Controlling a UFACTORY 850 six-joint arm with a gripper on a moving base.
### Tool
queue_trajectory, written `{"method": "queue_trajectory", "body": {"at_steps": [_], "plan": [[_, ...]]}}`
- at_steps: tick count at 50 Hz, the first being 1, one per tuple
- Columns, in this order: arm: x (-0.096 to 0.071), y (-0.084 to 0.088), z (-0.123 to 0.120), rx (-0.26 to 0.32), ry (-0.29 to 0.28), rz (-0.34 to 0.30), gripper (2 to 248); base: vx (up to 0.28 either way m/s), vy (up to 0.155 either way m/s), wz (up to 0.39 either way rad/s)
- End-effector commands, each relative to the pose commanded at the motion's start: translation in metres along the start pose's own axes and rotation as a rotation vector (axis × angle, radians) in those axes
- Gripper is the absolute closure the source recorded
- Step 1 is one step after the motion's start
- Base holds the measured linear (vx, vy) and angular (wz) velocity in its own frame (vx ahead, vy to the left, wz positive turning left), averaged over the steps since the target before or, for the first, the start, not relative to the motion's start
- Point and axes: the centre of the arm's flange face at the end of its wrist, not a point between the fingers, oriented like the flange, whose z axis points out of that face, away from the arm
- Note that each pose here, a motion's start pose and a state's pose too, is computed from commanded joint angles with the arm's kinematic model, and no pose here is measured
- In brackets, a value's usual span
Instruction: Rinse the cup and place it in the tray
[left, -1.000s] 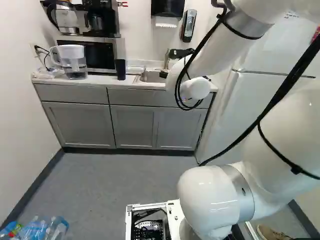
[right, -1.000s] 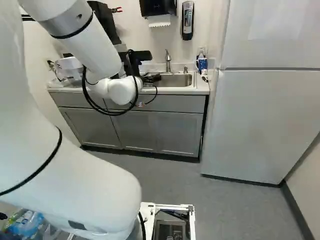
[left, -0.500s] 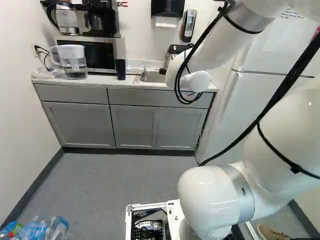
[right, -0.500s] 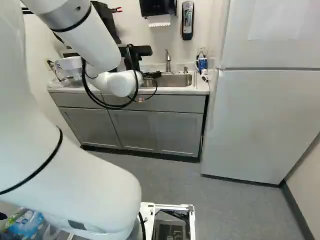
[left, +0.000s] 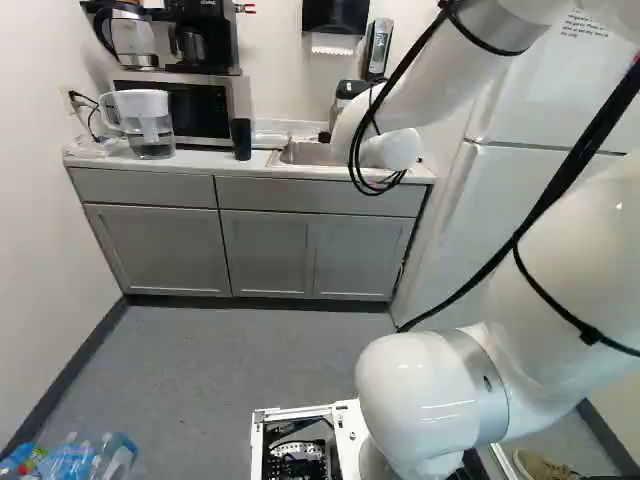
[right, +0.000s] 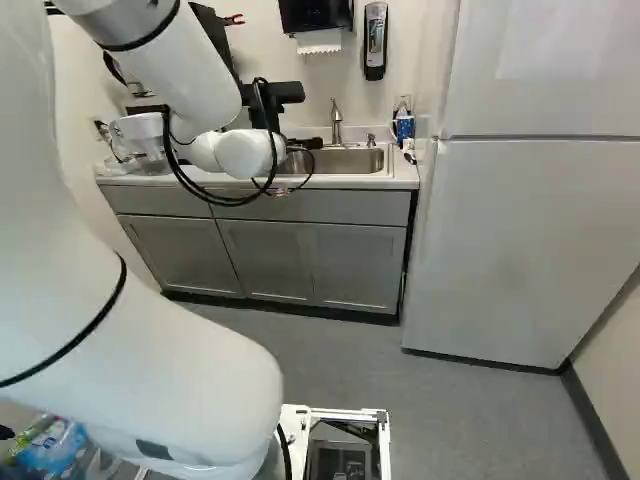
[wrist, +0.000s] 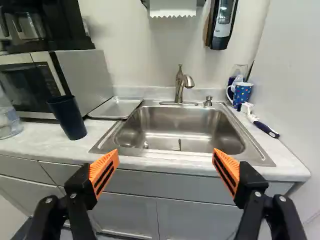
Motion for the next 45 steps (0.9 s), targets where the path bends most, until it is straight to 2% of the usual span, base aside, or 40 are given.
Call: {"method": "queue_trajectory", "body": {"at_steps": [45], "plan": [[0.034,0.0,-0.005,0.0,-0.063,0.0,3,0.0,0.0,0.0]]}}
